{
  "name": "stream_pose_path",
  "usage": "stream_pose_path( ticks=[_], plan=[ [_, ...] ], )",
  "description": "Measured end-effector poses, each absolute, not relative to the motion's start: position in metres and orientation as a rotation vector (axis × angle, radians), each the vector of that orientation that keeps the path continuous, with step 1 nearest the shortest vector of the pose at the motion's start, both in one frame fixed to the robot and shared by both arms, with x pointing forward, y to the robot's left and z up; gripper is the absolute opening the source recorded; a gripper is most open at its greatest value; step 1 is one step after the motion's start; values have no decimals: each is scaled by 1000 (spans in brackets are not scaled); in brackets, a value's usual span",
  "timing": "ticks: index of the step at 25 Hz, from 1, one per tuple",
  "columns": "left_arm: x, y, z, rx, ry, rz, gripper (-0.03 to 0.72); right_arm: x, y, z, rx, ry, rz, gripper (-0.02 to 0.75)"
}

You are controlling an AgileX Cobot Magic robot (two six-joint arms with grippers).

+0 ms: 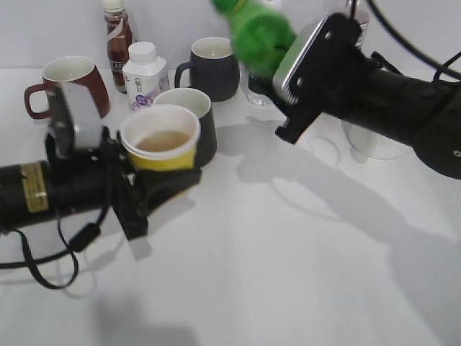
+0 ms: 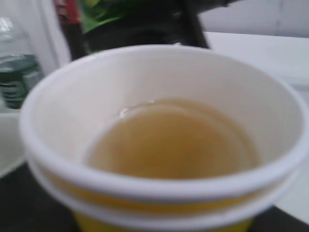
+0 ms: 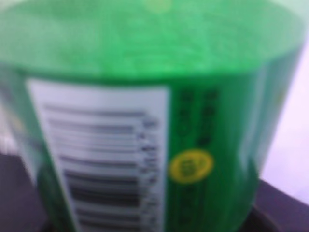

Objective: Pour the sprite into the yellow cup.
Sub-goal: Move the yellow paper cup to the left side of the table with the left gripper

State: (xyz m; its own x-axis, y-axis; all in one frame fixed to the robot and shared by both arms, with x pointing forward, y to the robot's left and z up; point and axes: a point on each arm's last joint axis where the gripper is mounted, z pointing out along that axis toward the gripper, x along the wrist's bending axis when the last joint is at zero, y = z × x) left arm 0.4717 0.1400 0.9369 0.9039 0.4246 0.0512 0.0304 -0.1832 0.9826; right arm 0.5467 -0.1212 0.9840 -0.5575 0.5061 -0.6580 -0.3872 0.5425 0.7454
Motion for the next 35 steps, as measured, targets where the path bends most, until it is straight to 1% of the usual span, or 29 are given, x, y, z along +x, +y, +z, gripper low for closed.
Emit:
stream_pose_path(
  ticks=[5, 12, 18, 22, 25, 29, 32, 35],
  plan=[
    [482, 159, 944, 1717, 403, 442, 397, 550, -122, 989, 329, 1797, 1333, 437],
    [499, 190, 943, 1708, 551, 537, 397, 554, -125, 992, 645, 1759, 1505, 437],
    [512, 213, 942, 1657, 751, 629, 397, 555, -126, 984, 769, 1824, 1481, 437],
    [518, 222, 941, 1620, 830, 708, 397, 557, -126, 977, 803, 1835, 1473, 437],
    [523, 226, 933, 1608, 886, 746, 397, 560, -126, 966, 857, 1841, 1462, 437],
    [531, 230, 913, 1556, 966, 756, 397, 563, -126, 958, 880, 1839, 1464, 437],
    [538, 229, 900, 1519, 967, 752, 397, 563, -126, 958, 877, 1817, 1484, 437],
    [546, 227, 887, 1515, 974, 740, 396, 564, -125, 956, 878, 1816, 1485, 437]
  ],
)
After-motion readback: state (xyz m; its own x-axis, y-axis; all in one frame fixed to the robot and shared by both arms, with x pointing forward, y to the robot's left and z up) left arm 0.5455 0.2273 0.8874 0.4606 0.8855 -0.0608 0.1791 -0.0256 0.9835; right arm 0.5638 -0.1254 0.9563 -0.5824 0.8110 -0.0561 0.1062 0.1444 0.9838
